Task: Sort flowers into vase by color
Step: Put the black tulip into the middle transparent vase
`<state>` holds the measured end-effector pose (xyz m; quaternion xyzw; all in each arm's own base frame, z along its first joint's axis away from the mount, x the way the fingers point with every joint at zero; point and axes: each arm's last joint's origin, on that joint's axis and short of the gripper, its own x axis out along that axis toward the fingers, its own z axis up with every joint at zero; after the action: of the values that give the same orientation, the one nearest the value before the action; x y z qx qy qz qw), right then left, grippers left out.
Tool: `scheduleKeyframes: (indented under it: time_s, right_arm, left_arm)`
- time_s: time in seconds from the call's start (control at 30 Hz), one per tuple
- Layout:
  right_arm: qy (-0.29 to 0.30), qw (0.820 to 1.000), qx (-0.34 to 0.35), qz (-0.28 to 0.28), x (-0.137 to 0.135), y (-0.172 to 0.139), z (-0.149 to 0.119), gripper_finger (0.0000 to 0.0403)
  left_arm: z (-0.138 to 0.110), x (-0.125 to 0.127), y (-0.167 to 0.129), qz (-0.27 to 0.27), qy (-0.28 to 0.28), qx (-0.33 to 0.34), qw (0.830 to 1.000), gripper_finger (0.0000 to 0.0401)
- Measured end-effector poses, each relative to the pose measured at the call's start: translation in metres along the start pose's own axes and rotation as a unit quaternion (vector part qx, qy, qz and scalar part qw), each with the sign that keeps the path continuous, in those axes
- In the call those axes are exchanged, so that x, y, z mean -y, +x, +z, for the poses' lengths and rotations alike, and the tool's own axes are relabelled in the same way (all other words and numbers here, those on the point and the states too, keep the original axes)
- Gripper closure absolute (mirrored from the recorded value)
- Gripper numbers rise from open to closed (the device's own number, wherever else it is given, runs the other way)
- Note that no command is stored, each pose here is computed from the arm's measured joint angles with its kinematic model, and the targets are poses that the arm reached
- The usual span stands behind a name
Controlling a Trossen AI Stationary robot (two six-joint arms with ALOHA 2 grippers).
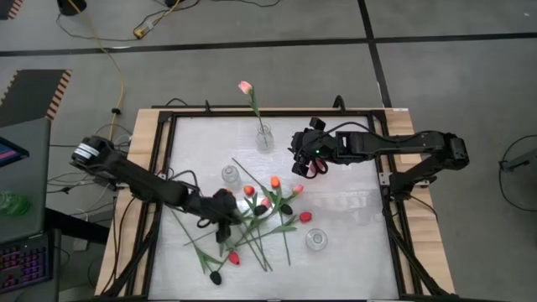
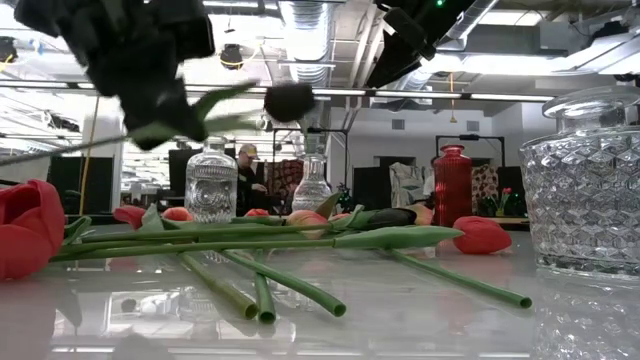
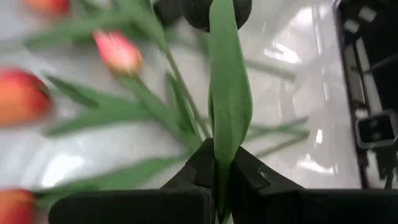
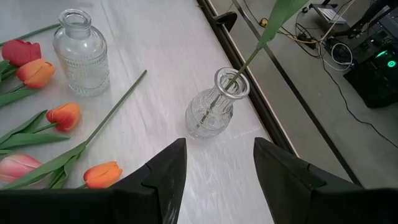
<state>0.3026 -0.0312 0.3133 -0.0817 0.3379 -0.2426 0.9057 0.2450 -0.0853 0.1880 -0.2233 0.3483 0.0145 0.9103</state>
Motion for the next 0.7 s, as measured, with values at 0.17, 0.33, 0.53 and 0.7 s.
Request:
scheduleKeyframes:
  time_s: [0.17,0.33,0.53,0.7]
  right_arm:
    - [0.000,1.000,0.000,0.000,0.000,0.000,0.000,0.0190]
    - [0.000,1.000,0.000,0.000,0.000,0.000,0.000,0.0190]
    - [0.000,1.000,0.000,0.000,0.000,0.000,0.000,0.0190]
    - [0.000,1.000,0.000,0.001,0.000,0.000,0.000,0.0190]
  left_arm:
    - [0.020,-0.004,-0.029,0.019,0.019,0.083,0.996,0.0397]
    - [0.040,-0.011,-0.059,0.069,0.046,0.188,0.979,0.0397]
    - [0.064,-0.018,-0.092,0.098,0.077,0.304,0.944,0.0397]
    - [0.082,-0.023,-0.111,0.116,0.096,0.390,0.908,0.0397]
